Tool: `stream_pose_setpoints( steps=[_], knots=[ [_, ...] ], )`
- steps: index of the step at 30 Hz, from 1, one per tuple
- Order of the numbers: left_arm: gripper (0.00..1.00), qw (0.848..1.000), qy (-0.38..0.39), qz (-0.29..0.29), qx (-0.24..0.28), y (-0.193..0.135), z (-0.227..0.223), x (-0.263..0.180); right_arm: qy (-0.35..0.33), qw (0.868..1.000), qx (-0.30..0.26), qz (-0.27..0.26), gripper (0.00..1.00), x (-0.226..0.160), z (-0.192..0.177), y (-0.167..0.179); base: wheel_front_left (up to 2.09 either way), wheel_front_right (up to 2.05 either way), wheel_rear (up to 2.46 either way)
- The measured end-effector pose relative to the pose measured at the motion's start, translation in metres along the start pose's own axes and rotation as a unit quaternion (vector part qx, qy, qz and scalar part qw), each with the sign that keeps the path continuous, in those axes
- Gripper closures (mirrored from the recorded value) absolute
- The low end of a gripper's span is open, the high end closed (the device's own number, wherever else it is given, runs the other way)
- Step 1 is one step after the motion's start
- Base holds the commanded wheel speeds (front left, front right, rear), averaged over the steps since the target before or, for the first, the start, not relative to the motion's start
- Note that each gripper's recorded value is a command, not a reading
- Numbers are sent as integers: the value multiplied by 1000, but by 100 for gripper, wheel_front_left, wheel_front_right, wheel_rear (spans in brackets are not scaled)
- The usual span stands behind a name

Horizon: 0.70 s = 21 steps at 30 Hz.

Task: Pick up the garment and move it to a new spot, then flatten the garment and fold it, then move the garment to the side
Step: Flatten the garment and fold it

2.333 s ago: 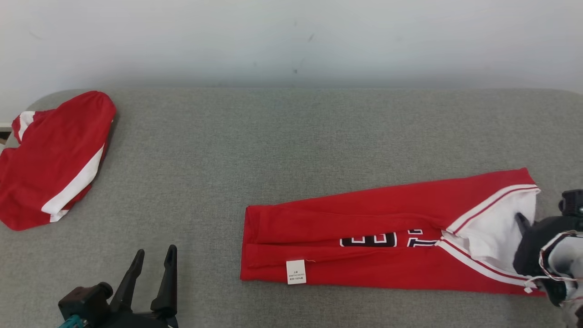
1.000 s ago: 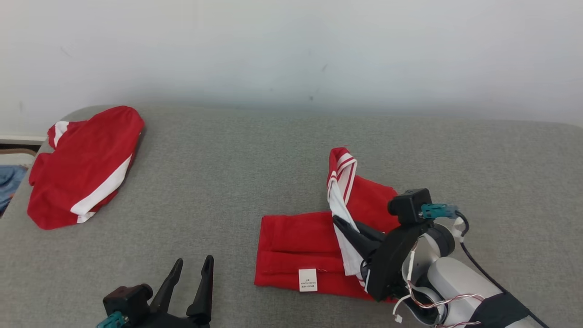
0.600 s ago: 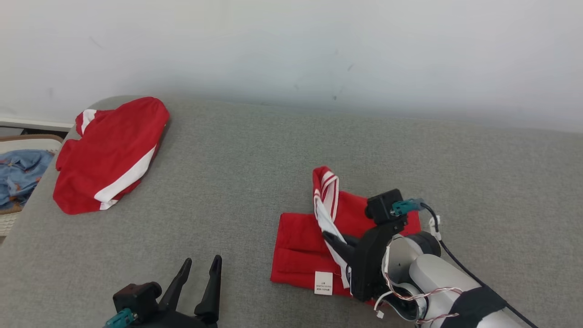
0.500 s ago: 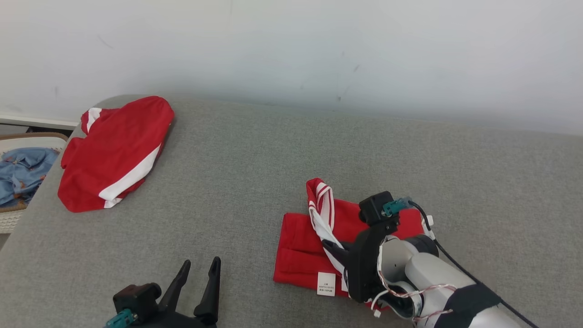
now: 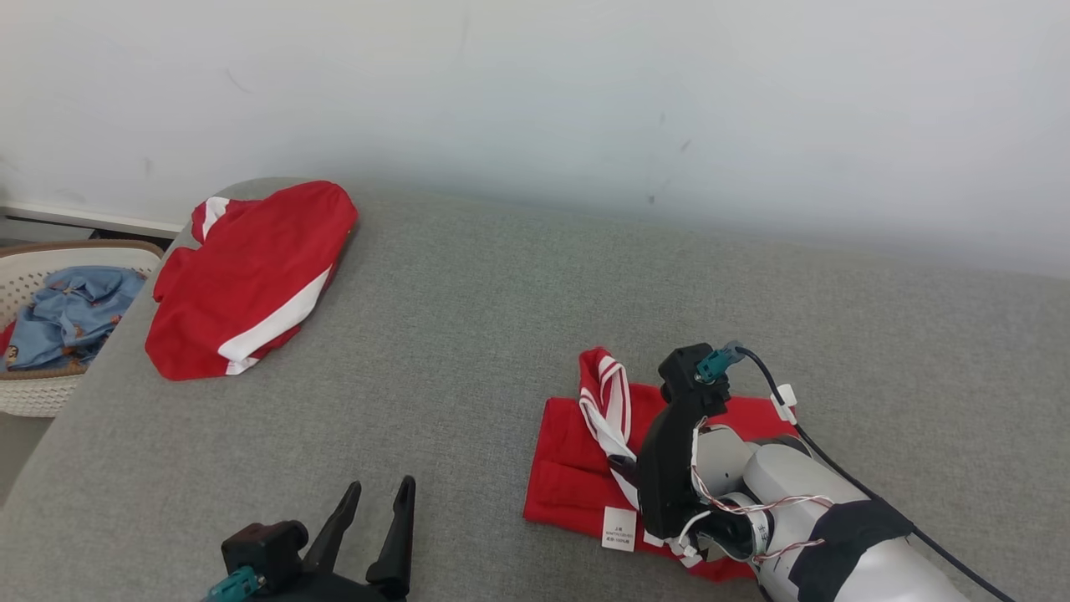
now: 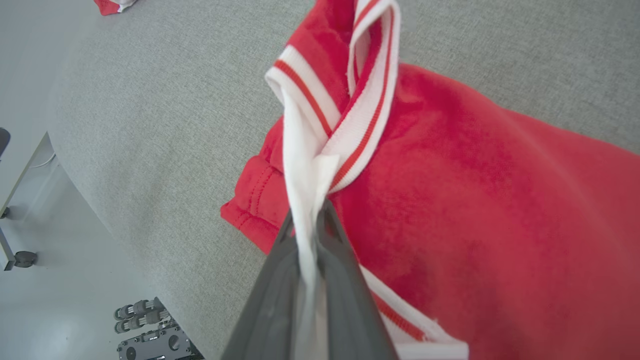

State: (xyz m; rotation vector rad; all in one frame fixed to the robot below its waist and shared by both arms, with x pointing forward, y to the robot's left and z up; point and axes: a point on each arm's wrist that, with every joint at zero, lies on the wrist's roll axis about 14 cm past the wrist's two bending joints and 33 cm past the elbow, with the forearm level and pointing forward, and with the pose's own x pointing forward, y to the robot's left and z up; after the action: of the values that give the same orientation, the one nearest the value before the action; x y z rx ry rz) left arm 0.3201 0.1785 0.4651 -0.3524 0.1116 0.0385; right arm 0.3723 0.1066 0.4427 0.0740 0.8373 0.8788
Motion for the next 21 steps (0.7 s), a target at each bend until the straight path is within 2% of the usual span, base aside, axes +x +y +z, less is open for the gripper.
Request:
stream_pose_setpoints(
  steps=[2, 3, 4, 14, 21],
  knots=[
    [0, 1000, 0, 3, -1, 2, 0, -1, 8, 1000, 2, -2, 100, 1, -3, 0, 0, 0, 0],
    [0, 1000, 0, 2, -1, 2, 0, -2, 13, 1000, 2, -2, 80, 2, -4, 1, 0, 0, 0],
    [0, 1000, -1, 3, -2, 3, 0, -2, 15, 1000, 0, -3, 0, 2, -4, 1, 0, 0, 0],
    [0, 1000, 2, 6, -2, 6, -3, -4, -33, 999, 10, -10, 0, -10, 27, -6, 0, 0, 0],
    [0, 1000, 13, 1, 5, 6, -10, -5, -50, 995, 8, -81, 0, -38, 28, -65, 0, 0, 0]
  ],
)
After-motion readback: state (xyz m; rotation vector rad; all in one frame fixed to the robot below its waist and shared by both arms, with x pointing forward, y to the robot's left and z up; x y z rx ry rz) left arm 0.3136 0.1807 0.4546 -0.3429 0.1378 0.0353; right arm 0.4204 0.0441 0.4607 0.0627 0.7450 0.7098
